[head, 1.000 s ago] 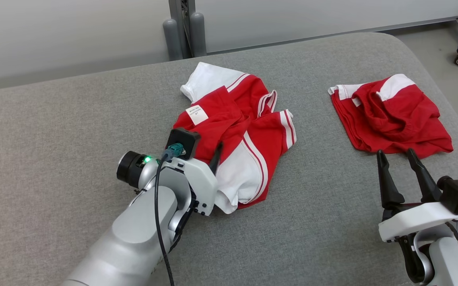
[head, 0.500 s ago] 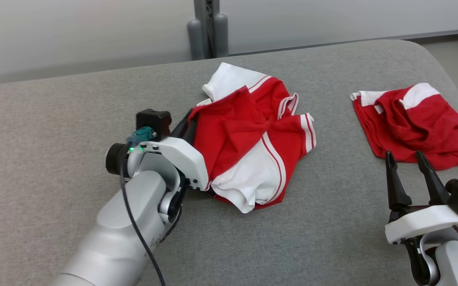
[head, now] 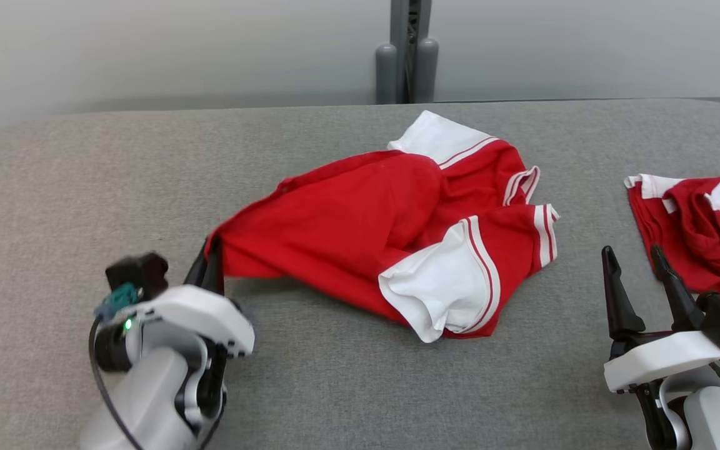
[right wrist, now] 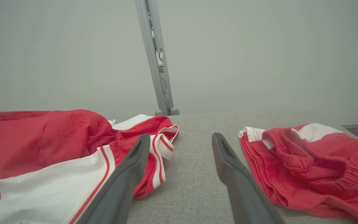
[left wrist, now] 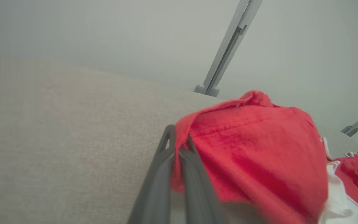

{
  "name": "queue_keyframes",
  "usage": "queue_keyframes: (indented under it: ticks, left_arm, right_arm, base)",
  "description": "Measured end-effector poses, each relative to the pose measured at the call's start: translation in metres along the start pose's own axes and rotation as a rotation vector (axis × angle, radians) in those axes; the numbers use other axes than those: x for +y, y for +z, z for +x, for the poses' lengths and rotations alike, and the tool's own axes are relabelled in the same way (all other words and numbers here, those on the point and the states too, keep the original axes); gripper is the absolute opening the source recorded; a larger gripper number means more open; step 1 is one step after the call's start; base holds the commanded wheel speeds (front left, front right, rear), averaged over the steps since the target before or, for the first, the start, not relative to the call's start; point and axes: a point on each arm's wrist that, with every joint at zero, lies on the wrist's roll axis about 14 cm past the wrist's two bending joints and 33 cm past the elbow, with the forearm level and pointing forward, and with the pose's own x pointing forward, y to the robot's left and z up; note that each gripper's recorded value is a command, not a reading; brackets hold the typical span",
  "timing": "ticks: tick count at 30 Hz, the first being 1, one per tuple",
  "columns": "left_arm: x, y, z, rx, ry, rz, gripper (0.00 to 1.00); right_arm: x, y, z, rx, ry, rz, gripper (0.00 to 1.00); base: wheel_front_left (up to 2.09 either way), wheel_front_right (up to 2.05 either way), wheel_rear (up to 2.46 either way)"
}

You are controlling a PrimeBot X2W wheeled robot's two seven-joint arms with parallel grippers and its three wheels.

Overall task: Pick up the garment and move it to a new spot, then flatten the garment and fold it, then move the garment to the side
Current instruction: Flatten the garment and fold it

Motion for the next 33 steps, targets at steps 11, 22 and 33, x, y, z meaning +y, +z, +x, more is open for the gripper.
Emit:
queue_keyframes:
  ticks: [11, 22, 33]
  left_arm:
    - [0.079, -0.056, -0.062, 0.124, 0.260, -0.114, 0.00]
    - [0.092, -0.049, -0.075, 0.080, 0.298, -0.106, 1.00]
    - [0.093, -0.009, -0.109, -0.108, 0.313, -0.121, 1.00]
  right_arm:
    - [0.037, -0.006, 0.012, 0.031, 0.110, -0.006, 1.00]
    - [0.132, -0.023, 0.003, 0.134, 0.405, -0.054, 1.00]
    - [0.204, -0.074, -0.023, 0.323, 0.693, -0.237, 1.00]
  base:
    - [0.00, 0.00, 0.00]
    - [0.00, 0.00, 0.00]
    - [0.00, 0.00, 0.00]
